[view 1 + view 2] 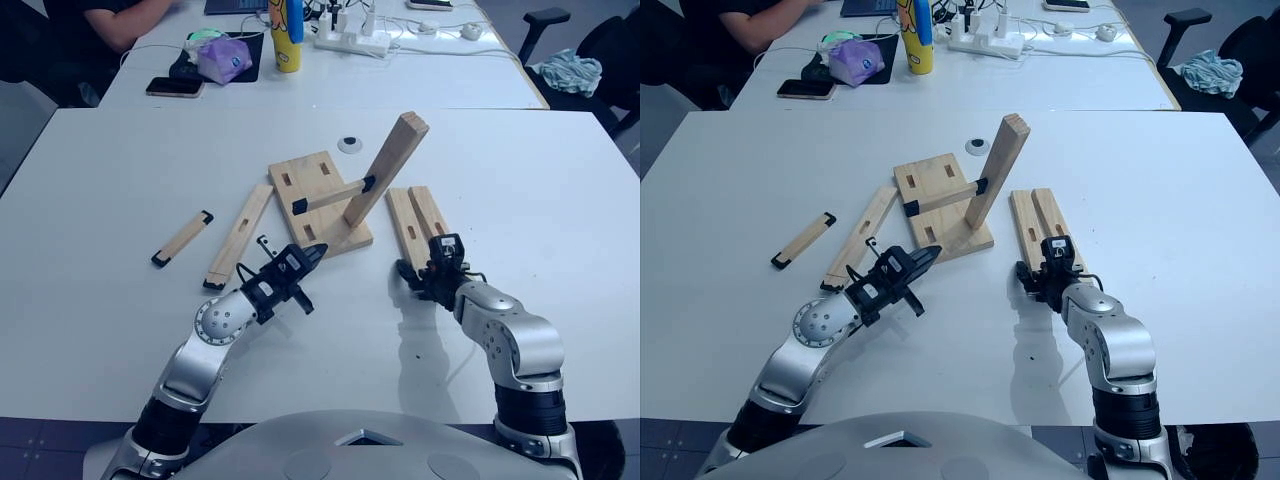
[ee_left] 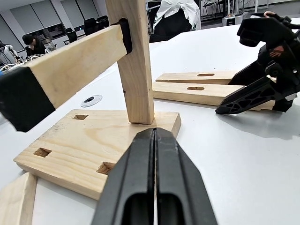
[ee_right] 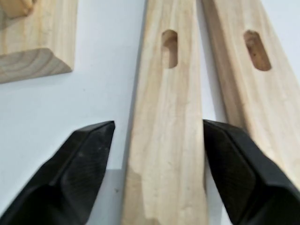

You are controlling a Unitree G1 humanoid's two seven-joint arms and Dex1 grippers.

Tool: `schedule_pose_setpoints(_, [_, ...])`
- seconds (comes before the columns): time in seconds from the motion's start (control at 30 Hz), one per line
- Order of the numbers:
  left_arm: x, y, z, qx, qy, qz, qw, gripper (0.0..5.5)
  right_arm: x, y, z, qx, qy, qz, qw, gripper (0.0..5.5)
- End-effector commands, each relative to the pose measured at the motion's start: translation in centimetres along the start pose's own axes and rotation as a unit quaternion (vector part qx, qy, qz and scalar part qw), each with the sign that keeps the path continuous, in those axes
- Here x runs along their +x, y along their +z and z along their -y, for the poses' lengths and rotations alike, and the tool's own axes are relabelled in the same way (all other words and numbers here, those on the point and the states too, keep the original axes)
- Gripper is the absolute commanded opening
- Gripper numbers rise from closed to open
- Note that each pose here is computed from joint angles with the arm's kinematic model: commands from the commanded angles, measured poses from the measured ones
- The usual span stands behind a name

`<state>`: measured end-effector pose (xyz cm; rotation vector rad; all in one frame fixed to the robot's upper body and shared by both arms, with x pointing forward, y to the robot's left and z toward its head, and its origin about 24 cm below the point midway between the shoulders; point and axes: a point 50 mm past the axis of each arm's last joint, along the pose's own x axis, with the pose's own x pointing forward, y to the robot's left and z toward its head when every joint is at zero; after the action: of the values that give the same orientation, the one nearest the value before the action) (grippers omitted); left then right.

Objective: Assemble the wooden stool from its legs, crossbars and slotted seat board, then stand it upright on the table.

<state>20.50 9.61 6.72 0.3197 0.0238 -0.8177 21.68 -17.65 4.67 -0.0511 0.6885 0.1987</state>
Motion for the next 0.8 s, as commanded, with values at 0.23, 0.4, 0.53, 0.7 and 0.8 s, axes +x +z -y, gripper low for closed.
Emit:
schedule_pose_setpoints(0.23, [0.3,0.6,-1.0,-0.005,0.024,0.005,1.0,0.0,0.5,0.0,0.9,-0.008,-0.016,-0.013,1.0,2.07])
schedule_pose_setpoints(0.4, [0.3,1.3,-1.2,-0.028,0.021,0.014,0.999,0.0,0.2,4.7,2.3,0.04,-0.03,0.115,0.992,2.07])
schedule_pose_setpoints(0.53, [0.2,2.5,-1.8,-0.072,0.019,0.044,0.996,0.29,-1.3,10.3,4.8,0.086,-0.039,0.26,0.961,2.07])
schedule_pose_setpoints(0.7, [-0.6,4.6,-1.3,-0.195,-0.037,0.106,0.974,0.97,-3.2,15.0,7.9,0.176,0.127,0.372,0.903,2.07])
schedule_pose_setpoints(0.8, [-1.2,6.0,-0.9,-0.274,-0.079,0.144,0.947,1.38,-4.7,16.1,7.5,0.19,0.255,0.379,0.869,2.07])
